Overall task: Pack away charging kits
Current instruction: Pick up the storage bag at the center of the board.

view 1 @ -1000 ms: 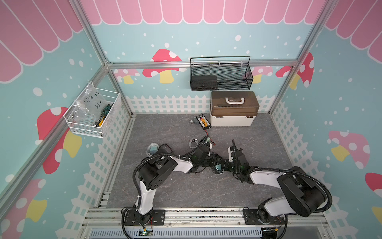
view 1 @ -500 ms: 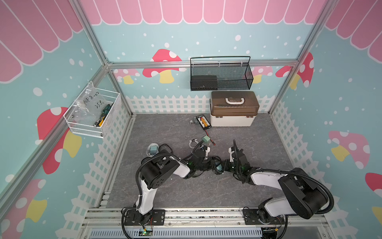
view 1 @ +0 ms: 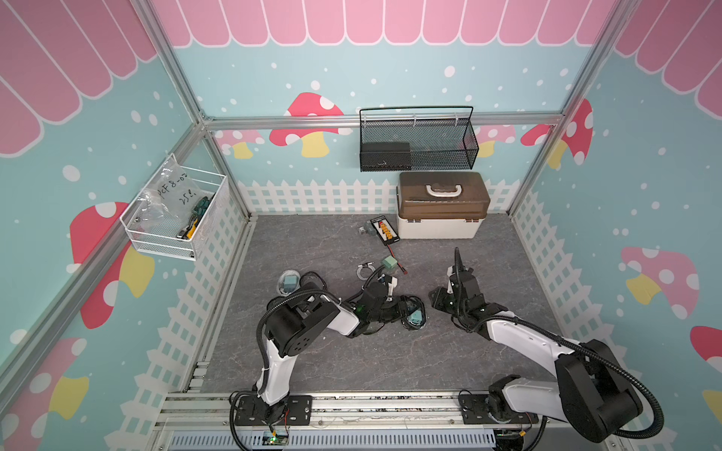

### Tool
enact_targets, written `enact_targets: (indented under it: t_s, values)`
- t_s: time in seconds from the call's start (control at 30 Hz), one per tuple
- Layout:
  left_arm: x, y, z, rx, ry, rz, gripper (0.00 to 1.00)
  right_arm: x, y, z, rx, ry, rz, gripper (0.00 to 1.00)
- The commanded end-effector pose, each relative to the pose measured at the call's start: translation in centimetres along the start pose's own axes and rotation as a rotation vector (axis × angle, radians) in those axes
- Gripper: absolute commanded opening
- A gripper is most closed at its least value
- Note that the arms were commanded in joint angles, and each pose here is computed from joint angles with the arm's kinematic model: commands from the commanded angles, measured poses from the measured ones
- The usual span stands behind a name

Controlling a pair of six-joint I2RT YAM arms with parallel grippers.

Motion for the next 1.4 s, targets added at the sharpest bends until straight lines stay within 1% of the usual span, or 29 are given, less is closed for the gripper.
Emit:
enact_targets:
  t_s: [0.0, 0.07, 0.17, 0.33, 0.47, 0.7, 0.8, 0.97, 1.13, 1.2, 1.27, 1.37]
  values:
    - [-2.7, -0.4, 6.2, 0.204, -0.096, 0.072, 0.59, -3.2, 0.1, -2.6, -0.096, 0.006, 0.096, 0.33]
    - [-2.9, -0.4, 6.2, 0.206, -0.096, 0.075, 0.6, -4.5, 0.4, -3.0, -0.093, 0.013, 0.127, 0.33]
    - [-3.1, -0.3, 6.1, 0.207, -0.091, 0.078, 0.6, -6.1, 0.7, -2.5, -0.038, 0.018, 0.166, 0.29]
    - [-3.8, 0.0, 5.6, 0.205, -0.081, 0.092, 0.6, -7.3, 1.1, -0.7, 0.019, 0.0, 0.186, 0.29]
    - [-4.2, -0.2, 5.5, 0.218, -0.073, 0.09, 0.61, -8.1, 2.3, 0.7, 0.058, 0.009, 0.218, 0.22]
    - [-5.3, 0.4, 4.8, 0.197, -0.062, 0.119, 0.61, -7.4, 2.9, 1.7, 0.078, 0.024, 0.21, 0.16]
    - [-5.4, 0.6, 4.5, 0.192, -0.057, 0.117, 0.6, -7.0, 2.9, 2.5, 0.113, 0.026, 0.2, 0.12]
    - [-5.2, 0.9, 4.6, 0.193, -0.054, 0.108, 0.5, -6.6, 2.7, 3.8, 0.182, 0.014, 0.183, 0.04]
    - [-5.2, 0.9, 4.7, 0.187, -0.06, 0.104, 0.41, -6.0, 2.0, 4.2, 0.2, -0.003, 0.159, 0.04]
    - [-5.0, 0.7, 4.4, 0.18, -0.052, 0.098, 0.37, -5.6, 1.5, 4.2, 0.19, -0.015, 0.149, 0.06]
    - [-4.6, 0.4, 4.0, 0.177, -0.047, 0.087, 0.3, -5.2, 0.9, 4.1, 0.185, -0.026, 0.133, 0.11]
    - [-4.2, 0.0, 2.8, 0.148, -0.037, 0.081, 0.22, -4.1, -0.5, 4.1, 0.168, -0.053, 0.097, 0.21]
Point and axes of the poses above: each gripper's point midway between its finger pads, its own y axis out along the fingers, its own z axis along the line the jaws close on, x = y × z, the point moved 1 cm from there along -y, back along the fingers, and after that the axes turned 7 degrees about -y, right-handed, at the moved point
